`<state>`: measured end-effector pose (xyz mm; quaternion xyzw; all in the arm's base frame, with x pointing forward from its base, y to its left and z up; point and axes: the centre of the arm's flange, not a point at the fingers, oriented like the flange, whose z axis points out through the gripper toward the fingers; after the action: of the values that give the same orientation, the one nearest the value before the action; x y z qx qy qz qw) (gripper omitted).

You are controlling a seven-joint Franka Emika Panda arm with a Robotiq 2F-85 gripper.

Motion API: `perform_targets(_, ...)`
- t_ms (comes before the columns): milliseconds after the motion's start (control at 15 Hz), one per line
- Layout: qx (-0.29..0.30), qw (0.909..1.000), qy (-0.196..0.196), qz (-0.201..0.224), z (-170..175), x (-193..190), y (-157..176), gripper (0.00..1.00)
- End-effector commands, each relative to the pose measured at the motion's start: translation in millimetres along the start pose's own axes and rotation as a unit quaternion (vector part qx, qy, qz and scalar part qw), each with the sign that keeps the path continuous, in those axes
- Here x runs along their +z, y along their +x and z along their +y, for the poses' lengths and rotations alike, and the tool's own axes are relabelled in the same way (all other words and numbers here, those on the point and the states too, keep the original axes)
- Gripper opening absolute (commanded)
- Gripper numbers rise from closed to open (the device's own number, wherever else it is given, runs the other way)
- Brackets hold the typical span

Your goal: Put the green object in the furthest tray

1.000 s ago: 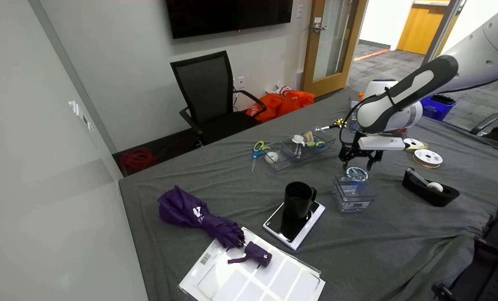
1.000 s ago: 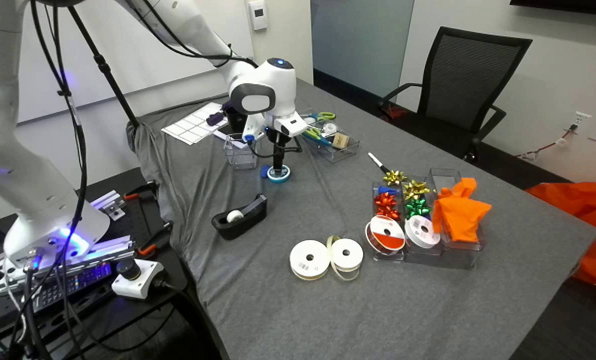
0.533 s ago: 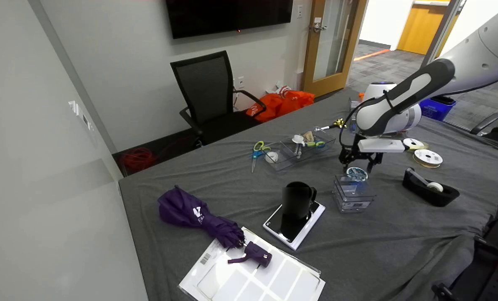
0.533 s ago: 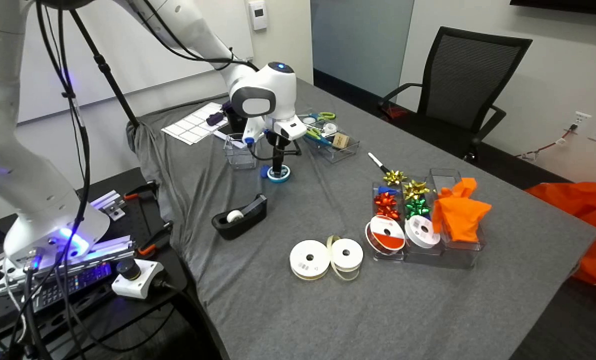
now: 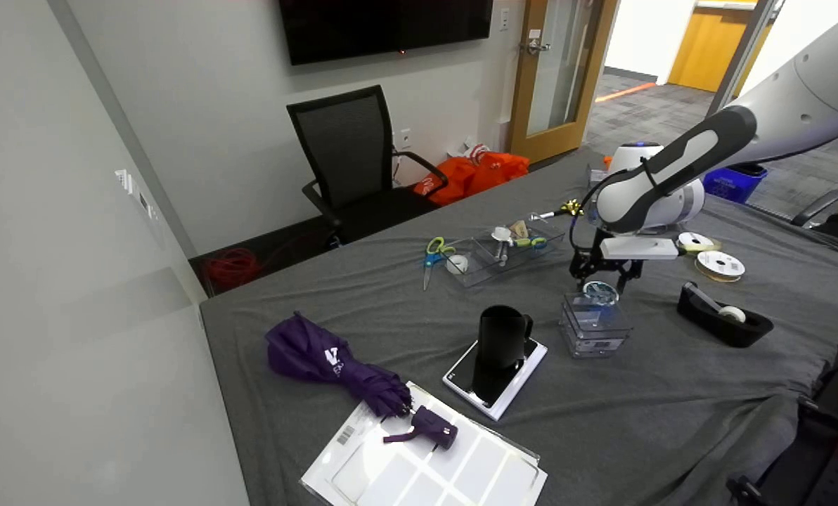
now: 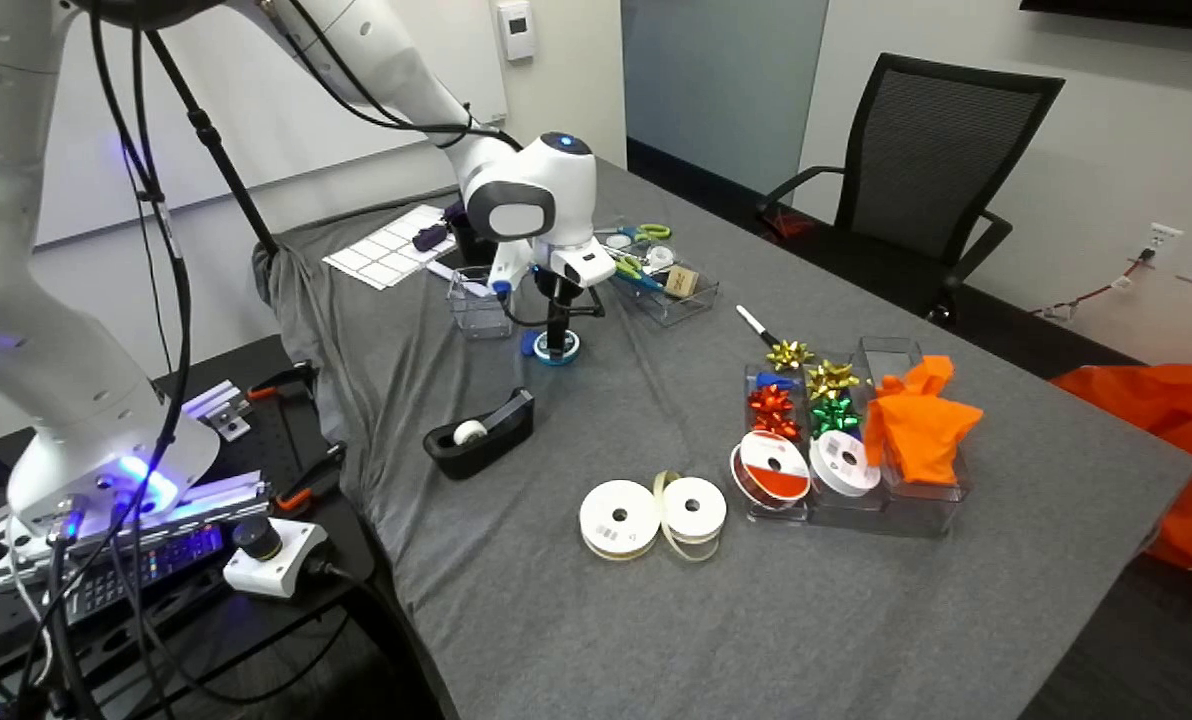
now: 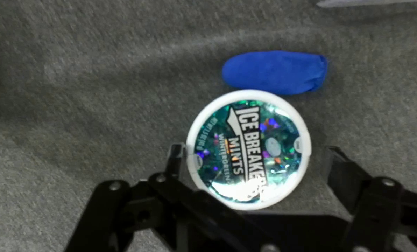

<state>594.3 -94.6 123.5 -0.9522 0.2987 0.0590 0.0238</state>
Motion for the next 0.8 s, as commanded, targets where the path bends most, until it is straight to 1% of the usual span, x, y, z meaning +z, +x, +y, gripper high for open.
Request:
perform_targets(0,0.004,0.9999,-0.015,-0.004,0,10,7,1.0)
perform_targets(267,0.002,0.9994,-0.032,-0.011,7,24,6,1.0)
perform_targets(333,-0.003,0.9994,-0.031,-0.013,8,27,5,0.75)
perform_targets(400,-0.003,0.9995,-0.029,-0.012,7,26,6,0.74)
perform_targets(533,-0.004,0.9996,-0.025,-0.013,5,21,6,0.61)
perform_targets(733,-0.003,0.9996,-0.026,-0.012,5,19,5,0.61)
